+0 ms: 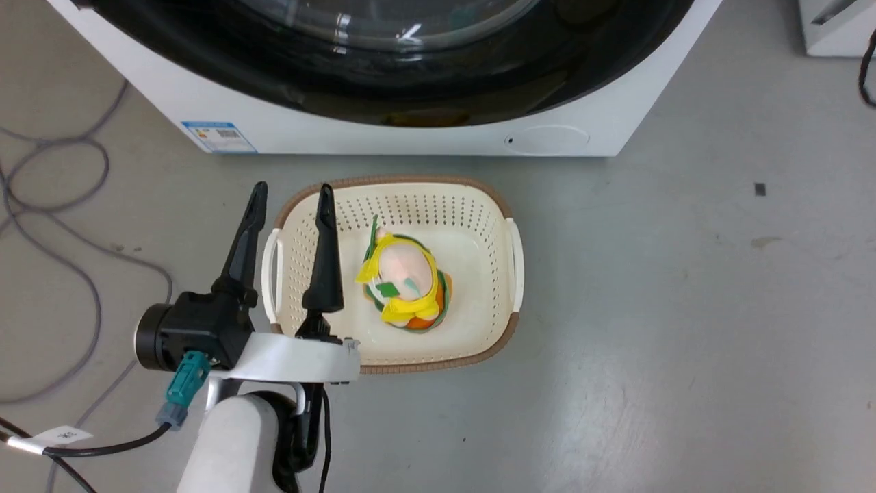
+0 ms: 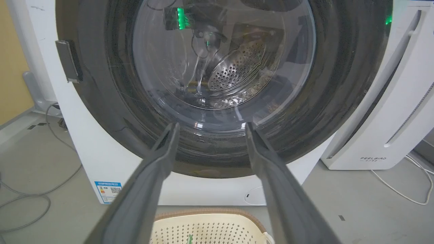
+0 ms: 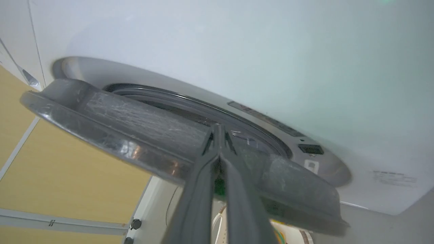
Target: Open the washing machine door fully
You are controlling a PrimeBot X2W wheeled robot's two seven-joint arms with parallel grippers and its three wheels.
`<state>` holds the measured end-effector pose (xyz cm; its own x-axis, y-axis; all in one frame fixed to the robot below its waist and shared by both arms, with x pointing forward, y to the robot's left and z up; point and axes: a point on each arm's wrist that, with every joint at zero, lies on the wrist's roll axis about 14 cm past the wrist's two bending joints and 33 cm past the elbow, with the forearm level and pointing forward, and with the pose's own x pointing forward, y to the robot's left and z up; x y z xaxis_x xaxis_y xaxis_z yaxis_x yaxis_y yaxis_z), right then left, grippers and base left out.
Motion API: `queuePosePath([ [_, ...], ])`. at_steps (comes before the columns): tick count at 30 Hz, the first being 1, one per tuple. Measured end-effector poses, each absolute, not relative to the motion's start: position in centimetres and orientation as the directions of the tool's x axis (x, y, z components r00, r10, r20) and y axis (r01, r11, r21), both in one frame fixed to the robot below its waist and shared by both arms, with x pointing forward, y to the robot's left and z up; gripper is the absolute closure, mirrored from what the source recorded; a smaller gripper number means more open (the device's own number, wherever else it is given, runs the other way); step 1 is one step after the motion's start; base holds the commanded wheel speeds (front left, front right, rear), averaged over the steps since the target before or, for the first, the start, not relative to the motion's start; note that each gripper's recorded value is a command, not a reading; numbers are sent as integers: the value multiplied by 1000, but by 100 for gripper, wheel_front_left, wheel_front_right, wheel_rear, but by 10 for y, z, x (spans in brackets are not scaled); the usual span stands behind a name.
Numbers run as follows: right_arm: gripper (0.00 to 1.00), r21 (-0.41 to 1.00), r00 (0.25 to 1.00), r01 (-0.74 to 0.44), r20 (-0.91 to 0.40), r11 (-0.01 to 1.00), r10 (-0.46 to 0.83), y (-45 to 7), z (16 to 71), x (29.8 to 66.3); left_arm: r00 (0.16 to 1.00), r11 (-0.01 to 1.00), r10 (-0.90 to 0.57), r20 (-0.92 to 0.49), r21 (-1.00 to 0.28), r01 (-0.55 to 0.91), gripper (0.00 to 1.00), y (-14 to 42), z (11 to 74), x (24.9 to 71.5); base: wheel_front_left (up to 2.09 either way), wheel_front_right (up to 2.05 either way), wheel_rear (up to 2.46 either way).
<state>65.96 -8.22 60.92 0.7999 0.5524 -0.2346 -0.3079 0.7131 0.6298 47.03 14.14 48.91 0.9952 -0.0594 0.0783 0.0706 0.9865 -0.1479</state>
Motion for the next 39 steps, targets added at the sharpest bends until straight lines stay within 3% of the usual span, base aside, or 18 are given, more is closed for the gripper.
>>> queuePosePath([
  [11,100,691,635,-291,-379,662,673,-68,595,650,994,982,-64,89,-169,78,0,137,486,476,0,0,0],
  [19,100,729,554,-286,-404,622,728,-67,606,631,991,981,-72,109,-172,90,0,134,494,473,0,0,0],
  [39,100,789,357,-334,-401,516,844,-39,592,514,995,990,-55,78,-124,64,0,147,504,405,0,0,0],
])
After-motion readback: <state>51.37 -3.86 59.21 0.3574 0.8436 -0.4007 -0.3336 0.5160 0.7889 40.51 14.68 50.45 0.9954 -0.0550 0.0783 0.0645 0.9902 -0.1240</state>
